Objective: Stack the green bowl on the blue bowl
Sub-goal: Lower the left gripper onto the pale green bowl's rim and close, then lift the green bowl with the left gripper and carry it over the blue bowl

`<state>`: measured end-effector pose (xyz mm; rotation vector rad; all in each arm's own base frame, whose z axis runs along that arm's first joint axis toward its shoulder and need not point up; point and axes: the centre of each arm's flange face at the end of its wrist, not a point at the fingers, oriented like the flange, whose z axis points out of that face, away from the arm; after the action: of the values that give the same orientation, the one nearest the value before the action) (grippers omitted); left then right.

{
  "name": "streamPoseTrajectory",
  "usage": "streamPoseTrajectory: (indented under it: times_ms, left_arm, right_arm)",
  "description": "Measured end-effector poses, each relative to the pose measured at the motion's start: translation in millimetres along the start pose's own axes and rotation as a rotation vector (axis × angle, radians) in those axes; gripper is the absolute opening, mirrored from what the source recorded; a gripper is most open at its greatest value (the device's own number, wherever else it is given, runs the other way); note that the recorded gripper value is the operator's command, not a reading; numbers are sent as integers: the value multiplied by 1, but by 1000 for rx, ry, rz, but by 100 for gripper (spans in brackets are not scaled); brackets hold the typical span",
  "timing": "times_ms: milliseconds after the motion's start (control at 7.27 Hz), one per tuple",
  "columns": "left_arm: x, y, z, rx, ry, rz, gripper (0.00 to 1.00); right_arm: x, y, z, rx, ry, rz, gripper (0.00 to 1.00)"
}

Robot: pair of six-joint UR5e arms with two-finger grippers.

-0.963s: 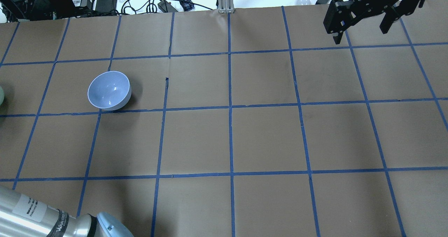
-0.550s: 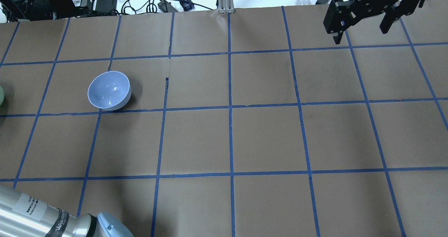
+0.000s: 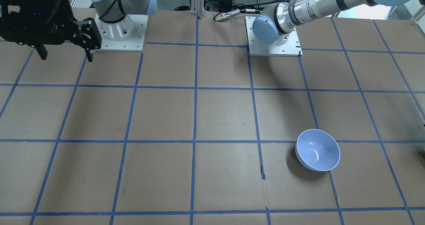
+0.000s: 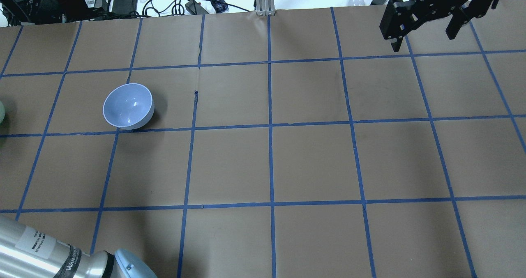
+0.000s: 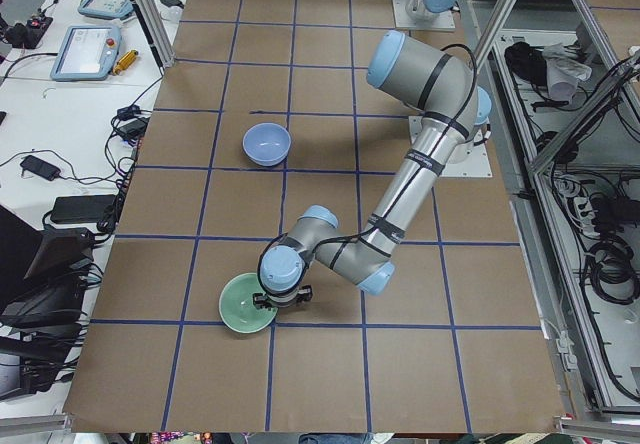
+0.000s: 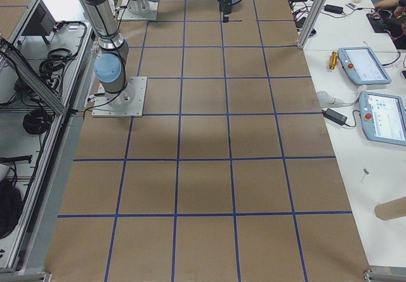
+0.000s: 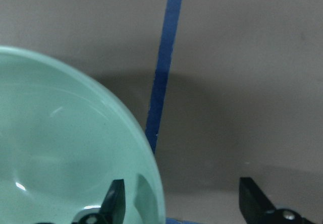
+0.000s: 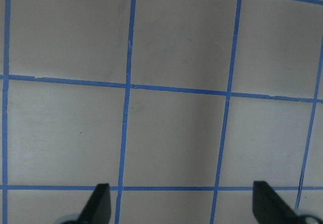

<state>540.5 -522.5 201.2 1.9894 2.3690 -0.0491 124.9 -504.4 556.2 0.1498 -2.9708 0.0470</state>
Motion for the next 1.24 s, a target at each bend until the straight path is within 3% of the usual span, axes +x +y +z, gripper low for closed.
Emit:
streamPoseTrajectory:
  times_ms: [413, 550, 1239]
  left_arm:
    - [-1, -1, -6, -6, -5, 14, 17]
    - [-1, -2, -8, -8, -6, 16, 0]
    - [-2, -2, -8, -14, -14, 23, 0]
  right_arm:
    - [0, 0, 0, 0, 0, 0, 100]
    - [0, 0, 0, 0, 0, 0, 100]
    - [0, 0, 0, 0, 0, 0, 100]
